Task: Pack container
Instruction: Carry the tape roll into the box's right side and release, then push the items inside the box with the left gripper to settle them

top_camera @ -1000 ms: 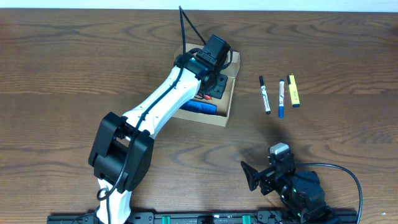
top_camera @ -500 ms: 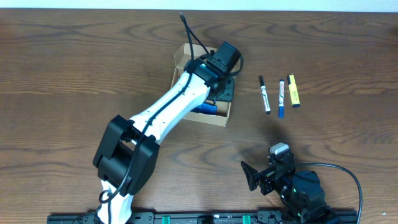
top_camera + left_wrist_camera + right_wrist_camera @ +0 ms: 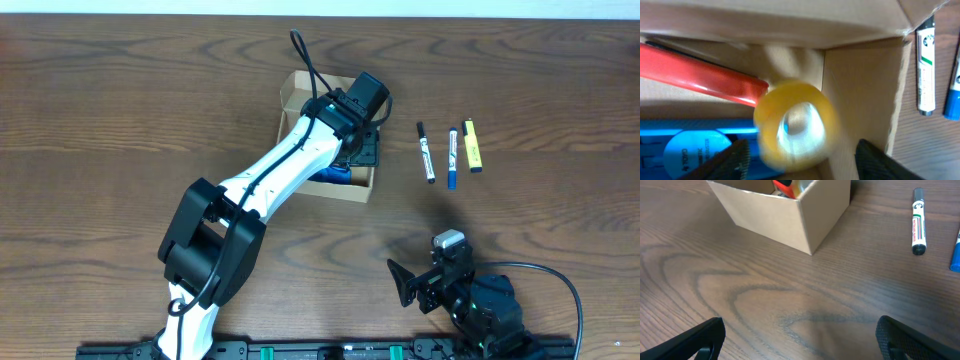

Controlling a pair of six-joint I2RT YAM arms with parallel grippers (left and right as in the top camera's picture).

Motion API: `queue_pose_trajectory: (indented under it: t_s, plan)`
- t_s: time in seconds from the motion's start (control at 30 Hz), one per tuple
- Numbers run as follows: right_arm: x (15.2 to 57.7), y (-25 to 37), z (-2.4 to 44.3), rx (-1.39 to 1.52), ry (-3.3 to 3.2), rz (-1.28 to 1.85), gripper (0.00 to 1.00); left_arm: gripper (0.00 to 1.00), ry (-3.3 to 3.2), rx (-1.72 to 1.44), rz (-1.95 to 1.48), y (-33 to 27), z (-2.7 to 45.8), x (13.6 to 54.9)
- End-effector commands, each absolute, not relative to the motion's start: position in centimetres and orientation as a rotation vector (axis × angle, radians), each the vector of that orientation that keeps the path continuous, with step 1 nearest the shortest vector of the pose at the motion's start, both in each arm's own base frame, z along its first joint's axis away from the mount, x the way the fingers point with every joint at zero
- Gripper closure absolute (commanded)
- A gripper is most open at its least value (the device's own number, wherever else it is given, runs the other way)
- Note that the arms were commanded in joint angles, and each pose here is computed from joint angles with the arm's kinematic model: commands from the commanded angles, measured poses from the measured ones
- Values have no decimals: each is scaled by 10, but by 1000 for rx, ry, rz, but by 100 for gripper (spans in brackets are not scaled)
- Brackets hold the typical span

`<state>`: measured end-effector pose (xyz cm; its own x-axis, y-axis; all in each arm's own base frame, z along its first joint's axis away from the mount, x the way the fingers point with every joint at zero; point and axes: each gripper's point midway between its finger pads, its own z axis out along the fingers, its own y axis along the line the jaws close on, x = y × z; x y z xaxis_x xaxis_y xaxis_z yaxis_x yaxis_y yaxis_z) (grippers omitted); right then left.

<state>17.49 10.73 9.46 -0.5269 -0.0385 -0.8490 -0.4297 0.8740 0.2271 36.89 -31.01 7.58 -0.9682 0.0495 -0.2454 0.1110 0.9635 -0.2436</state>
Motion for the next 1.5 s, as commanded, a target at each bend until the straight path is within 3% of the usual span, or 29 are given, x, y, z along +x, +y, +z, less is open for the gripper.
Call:
queue_pose_trajectory:
  t_s: [0.0,0.07,0.4,0.87,1.1,1.47]
  plan:
    - [174,108,94,-360,2074,509,1,25,2878,102,-396,-313,76,371]
    - [174,108,94,-360,2074,509,1,20,2881,103,-393,-313,75,370]
    - [174,108,94,-360,2074,509,1,23,2825,173,-359,-303,98,374]
    - [174,108,94,-360,2074,509,1,21,2622,90,114,-182,197,381]
    - [174,108,94,-360,2074,509,1,22,2717,284,-1,-161,183,383]
    - [174,108,94,-360,2074,509,1,22,2768,303,-103,-143,131,387]
